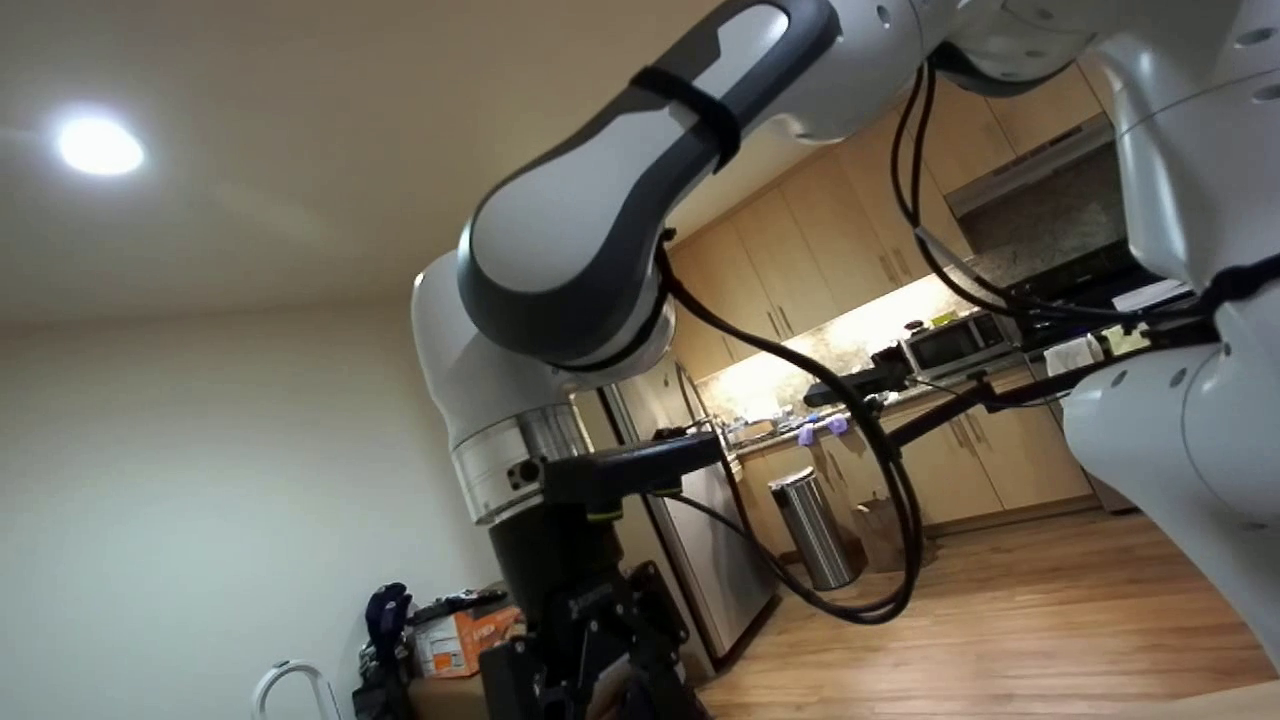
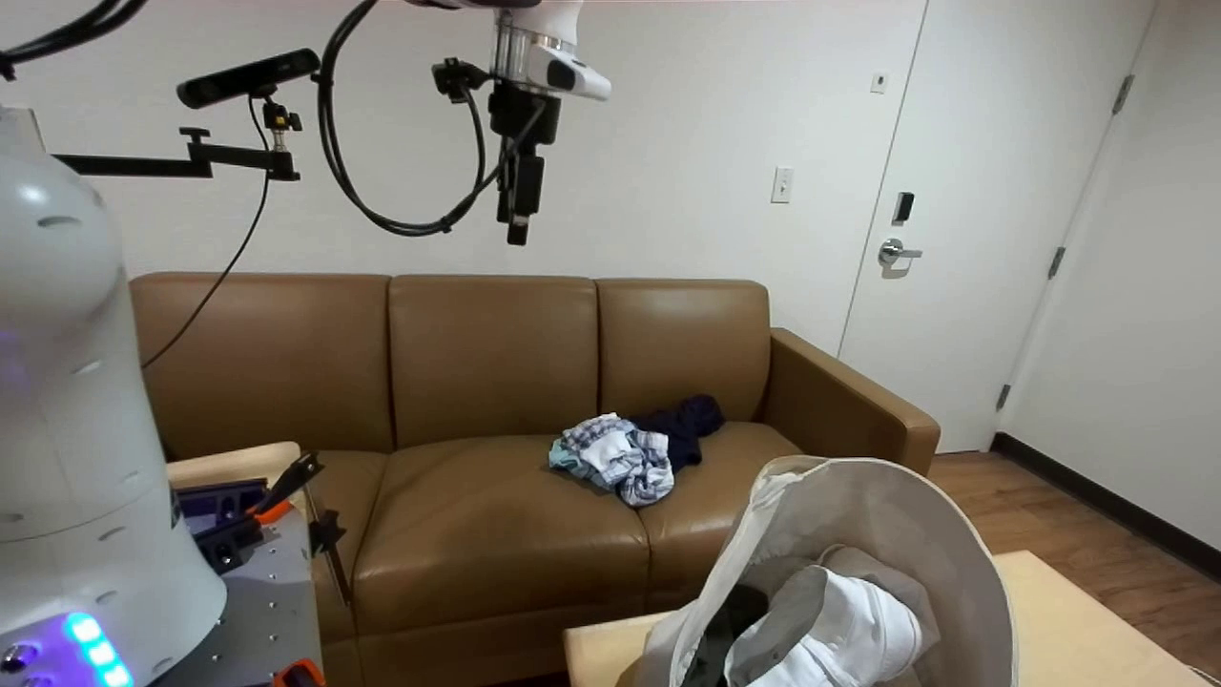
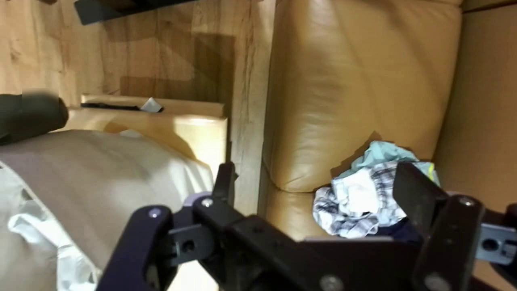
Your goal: Move the white cloth to the right
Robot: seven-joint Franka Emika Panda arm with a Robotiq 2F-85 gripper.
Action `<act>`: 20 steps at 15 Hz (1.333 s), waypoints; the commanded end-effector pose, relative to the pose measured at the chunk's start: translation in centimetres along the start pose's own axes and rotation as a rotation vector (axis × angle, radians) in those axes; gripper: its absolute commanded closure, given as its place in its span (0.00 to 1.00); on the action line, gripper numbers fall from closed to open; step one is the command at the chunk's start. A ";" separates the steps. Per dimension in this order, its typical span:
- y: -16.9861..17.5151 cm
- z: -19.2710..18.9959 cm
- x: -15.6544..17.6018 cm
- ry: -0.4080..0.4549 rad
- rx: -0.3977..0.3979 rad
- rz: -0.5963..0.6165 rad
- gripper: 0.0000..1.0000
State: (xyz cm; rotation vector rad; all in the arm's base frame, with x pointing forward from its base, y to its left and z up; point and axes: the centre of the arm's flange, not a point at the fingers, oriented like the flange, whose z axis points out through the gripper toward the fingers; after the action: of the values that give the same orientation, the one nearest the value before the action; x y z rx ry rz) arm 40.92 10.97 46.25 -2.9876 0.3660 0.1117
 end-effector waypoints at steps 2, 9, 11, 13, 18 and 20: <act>1.6 -2.3 1.9 0.144 -0.194 0.095 0.00; 5.0 -3.1 3.0 0.116 -0.278 0.127 0.00; 5.0 -2.9 2.9 0.111 -0.219 0.021 0.00; 4.7 -2.8 2.8 0.096 -0.186 -0.073 0.00; 3.4 -1.5 2.7 -0.006 -0.084 -0.245 0.00; 3.3 -1.8 2.4 0.028 -0.102 -0.199 0.00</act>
State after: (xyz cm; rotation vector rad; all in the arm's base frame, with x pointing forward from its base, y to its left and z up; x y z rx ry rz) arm 42.52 6.99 47.38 -3.1073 0.0661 0.0720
